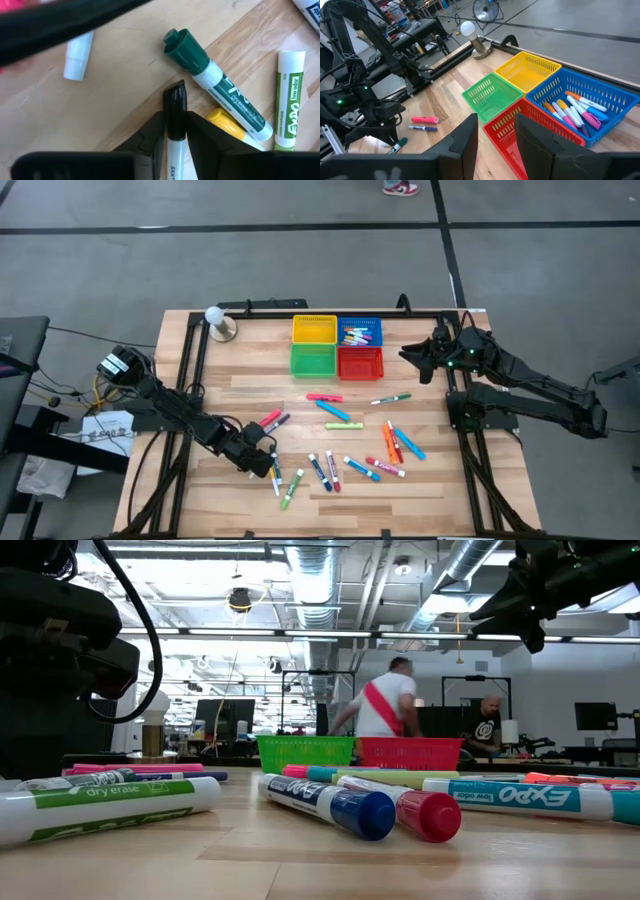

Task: Pick & Place Markers
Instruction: Put the small black highlighter pen into the blue bin

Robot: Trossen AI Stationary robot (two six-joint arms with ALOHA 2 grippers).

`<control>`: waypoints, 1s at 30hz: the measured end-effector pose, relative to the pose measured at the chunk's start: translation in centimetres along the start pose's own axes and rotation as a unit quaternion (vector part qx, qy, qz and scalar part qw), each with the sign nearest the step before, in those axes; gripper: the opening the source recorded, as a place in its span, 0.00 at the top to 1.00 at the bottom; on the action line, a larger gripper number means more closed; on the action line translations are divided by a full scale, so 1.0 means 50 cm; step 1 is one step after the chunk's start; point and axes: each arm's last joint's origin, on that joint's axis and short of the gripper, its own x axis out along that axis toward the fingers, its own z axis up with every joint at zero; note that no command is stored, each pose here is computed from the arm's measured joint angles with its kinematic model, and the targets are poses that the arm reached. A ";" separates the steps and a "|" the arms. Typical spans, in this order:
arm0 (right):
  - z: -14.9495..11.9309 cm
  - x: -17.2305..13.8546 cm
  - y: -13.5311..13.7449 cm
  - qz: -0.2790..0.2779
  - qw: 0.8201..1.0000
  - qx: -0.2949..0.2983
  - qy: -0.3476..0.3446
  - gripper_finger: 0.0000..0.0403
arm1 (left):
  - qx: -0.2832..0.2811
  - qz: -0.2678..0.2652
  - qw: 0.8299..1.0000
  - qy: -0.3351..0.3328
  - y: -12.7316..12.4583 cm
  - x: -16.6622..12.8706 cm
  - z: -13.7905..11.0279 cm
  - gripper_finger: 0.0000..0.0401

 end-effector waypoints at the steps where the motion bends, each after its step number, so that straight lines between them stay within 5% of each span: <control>1: 0.000 0.000 0.000 0.000 1.000 0.000 0.000 0.71 | 0.000 0.000 1.000 0.000 0.000 0.000 0.000 0.81; 30: 0.000 0.000 0.000 0.000 1.000 0.001 0.000 0.71 | -0.009 -0.028 1.000 0.003 0.004 -0.050 0.011 0.85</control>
